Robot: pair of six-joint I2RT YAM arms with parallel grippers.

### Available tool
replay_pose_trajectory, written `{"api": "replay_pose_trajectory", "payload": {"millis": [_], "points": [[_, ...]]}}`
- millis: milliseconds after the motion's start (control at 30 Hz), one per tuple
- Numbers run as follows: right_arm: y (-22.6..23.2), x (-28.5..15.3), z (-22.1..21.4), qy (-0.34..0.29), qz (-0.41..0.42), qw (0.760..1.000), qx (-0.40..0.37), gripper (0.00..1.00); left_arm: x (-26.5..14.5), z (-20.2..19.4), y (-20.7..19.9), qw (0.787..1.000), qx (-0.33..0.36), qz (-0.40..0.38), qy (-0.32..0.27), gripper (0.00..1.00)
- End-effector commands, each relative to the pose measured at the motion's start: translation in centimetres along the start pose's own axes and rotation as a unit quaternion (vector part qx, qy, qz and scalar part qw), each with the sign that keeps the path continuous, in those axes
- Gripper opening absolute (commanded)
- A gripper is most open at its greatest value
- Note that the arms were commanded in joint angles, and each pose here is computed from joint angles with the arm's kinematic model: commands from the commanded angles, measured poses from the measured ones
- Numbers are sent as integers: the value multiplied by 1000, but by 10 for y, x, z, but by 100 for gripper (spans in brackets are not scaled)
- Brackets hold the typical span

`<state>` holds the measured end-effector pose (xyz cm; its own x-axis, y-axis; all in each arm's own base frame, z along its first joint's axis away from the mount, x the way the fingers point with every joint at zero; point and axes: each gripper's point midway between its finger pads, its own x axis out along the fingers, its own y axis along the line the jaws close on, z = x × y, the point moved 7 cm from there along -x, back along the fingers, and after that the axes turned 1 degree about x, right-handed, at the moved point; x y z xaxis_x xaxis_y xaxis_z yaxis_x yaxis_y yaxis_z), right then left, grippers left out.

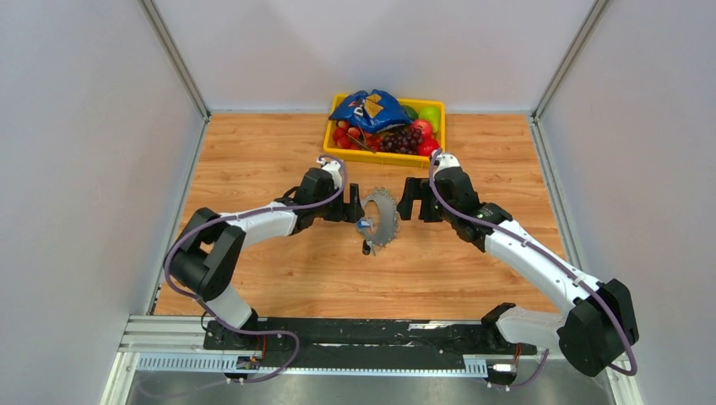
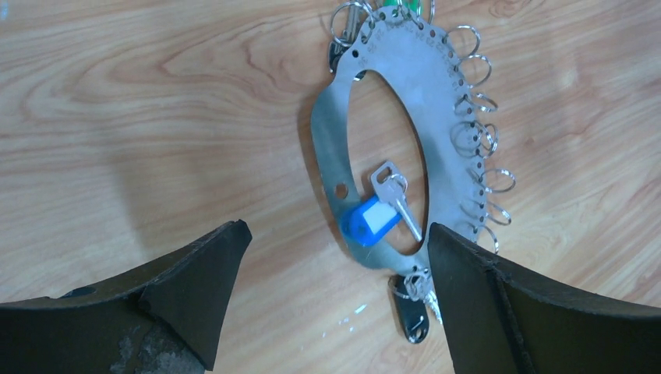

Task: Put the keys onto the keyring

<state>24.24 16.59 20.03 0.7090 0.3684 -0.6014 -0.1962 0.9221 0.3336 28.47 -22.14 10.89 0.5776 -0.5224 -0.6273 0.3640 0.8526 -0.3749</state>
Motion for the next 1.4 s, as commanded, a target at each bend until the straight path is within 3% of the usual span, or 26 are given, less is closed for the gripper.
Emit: {"api": "replay_pose_trajectory", "payload": {"millis": [0,200,700,1067,1367], "points": [[11,-6,14,-31,30,999,10,99,16,22,-15,998,-16,-62,-23,93],[9,-6,15,-37,25,999,2,100,33,16,-12,996,-31,-82,-4,81],[7,-6,16,-45,21,999,-9,100,62,6,-3,993,-47,-104,23,66],[5,-8,15,-48,19,999,-9,100,61,1,-10,987,-58,-150,21,22],[7,-9,12,-42,32,999,-9,100,49,16,-23,979,-59,-195,-9,1]]}}
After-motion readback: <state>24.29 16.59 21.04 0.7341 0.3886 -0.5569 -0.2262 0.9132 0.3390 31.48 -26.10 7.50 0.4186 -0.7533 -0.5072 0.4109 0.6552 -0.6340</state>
